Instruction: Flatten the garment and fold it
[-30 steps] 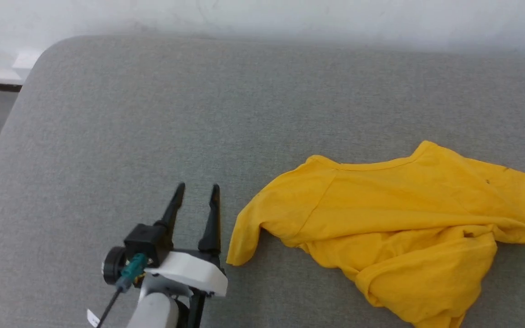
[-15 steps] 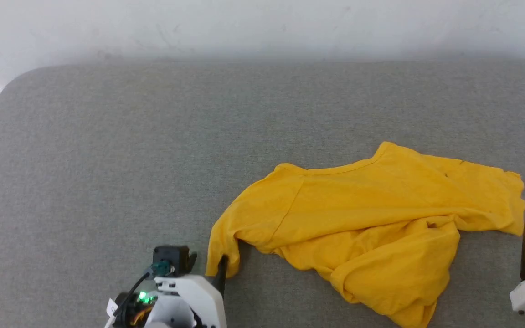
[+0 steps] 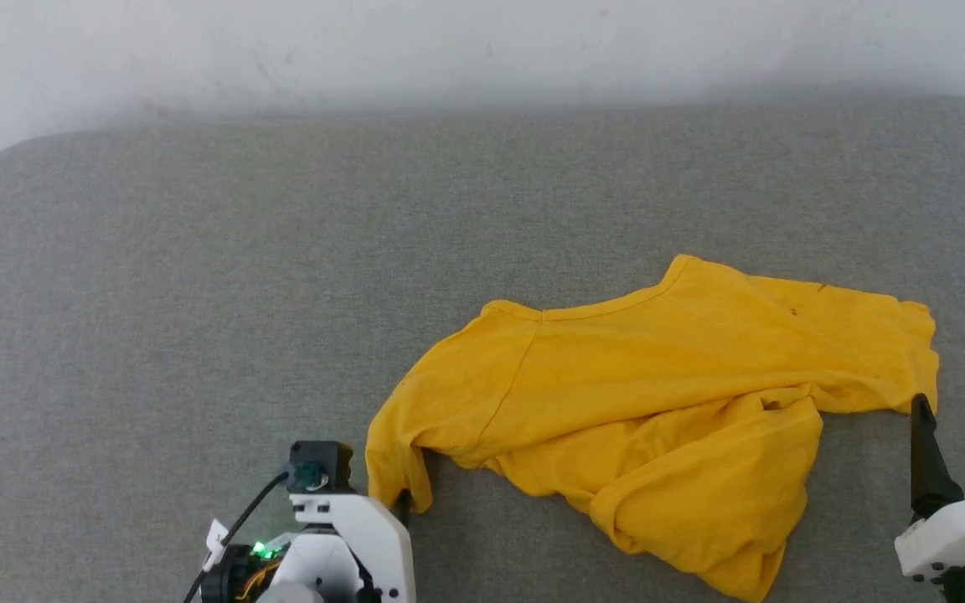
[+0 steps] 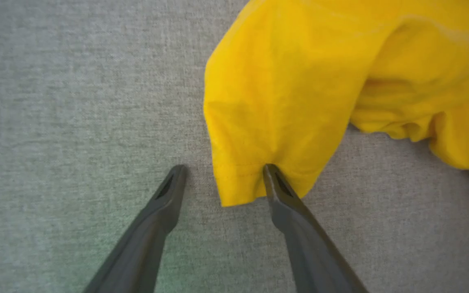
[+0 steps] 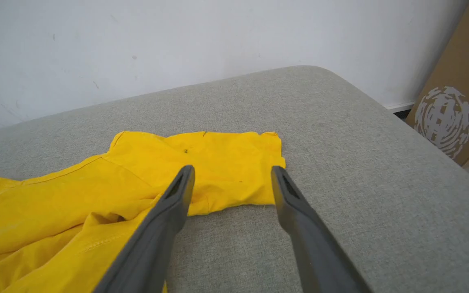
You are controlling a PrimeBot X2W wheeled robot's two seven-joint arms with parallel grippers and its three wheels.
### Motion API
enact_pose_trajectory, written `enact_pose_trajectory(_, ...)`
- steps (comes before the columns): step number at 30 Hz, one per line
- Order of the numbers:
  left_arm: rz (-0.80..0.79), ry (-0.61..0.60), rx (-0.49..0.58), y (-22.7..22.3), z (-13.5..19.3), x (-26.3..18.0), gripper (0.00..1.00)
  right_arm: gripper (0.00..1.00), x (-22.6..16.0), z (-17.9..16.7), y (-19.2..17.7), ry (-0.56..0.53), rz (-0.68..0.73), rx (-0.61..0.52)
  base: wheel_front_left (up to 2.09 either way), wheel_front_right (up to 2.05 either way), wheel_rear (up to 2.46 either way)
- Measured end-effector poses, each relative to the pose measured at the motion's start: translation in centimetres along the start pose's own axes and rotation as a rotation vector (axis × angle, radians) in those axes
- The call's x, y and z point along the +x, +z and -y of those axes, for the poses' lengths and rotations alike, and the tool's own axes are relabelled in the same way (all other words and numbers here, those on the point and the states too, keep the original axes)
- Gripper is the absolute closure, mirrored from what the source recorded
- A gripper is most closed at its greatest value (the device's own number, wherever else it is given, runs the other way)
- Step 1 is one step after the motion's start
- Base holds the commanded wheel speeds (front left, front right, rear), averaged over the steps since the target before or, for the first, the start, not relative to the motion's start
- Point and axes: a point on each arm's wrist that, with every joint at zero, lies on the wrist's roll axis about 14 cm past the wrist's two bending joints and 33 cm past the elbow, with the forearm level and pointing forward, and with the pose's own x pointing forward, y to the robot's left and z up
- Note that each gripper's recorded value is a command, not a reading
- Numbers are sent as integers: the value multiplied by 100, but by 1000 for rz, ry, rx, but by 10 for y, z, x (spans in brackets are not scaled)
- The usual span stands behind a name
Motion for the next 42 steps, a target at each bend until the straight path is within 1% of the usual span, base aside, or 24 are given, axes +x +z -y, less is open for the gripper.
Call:
enact_pose_trajectory(1, -10, -4, 3, 0, 1, 1, 0, 0, 0, 0, 1, 0, 3, -1, 0, 0, 0)
enact_pose_trajectory(2, -15, -7, 7, -1, 2, 2, 35, 0, 0, 0, 2, -1, 5, -3, 0, 0, 0)
enact_pose_trajectory(3, -18, -10, 11, -1, 3, 2, 73, 0, 1, 0, 3, -1, 7, -4, 0, 0, 0)
enact_pose_trajectory(4, -18, -17, 15, 0, 4, 3, 100, 0, 1, 0, 3, -1, 9, -8, 0, 0, 0)
enact_pose_trajectory(8, 3, -52, 11, 4, 12, 4, 100, 0, 3, 1, 4, -5, 9, -28, 0, 0, 0)
enact_pose_trajectory(11, 74, -27, -16, 14, 4, 3, 100, 0, 6, 1, 7, -5, 16, -47, 0, 0, 0)
enact_pose_trajectory(16, 255, 117, -93, 46, -39, -7, 100, 0, 20, 3, 23, -23, 57, -84, 0, 0, 0)
enact_pose_trajectory(18, 296, 157, -105, 53, -53, -11, 100, 0, 29, 7, 29, -43, 63, -89, 0, 0, 0)
enact_pose_trajectory(20, 306, 187, -107, 56, -65, -13, 100, 0, 40, 12, 28, -68, 39, -88, 0, 0, 0)
enact_pose_trajectory(22, 318, 214, -110, 58, -75, -14, 100, 0, 53, 18, 20, -90, -21, -77, 0, 0, 0)
enact_pose_trajectory(27, 344, 250, -109, 71, -90, -10, 100, 0, 91, 26, 15, -112, -111, -50, 0, 0, 0)
enact_pose_trajectory(30, 345, 255, -114, 74, -93, -5, 100, 0, 109, 26, -4, -125, -226, -10, 0, 0, 0)
enact_pose_trajectory(33, 329, 261, -118, 71, -95, 0, 100, 0, 122, 21, -28, -130, -352, 33, 0, 0, 0)
enact_pose_trajectory(36, 313, 268, -123, 67, -99, 5, 100, 0, 134, 16, -43, -127, -450, 60, 0, 0, 0)
enact_pose_trajectory(38, 303, 273, -129, 63, -101, 8, 100, 0, 138, 15, -53, -132, -518, 67, 0, 0, 0)
enact_pose_trajectory(41, 294, 281, -131, 61, -104, 11, 100, 0, 140, 15, -68, -136, -624, 48, 0, 0, 0)
enact_pose_trajectory(42, 293, 284, -132, 60, -105, 11, 100, 24, 141, 14, -70, -136, -655, 39, 0, 0, 0)
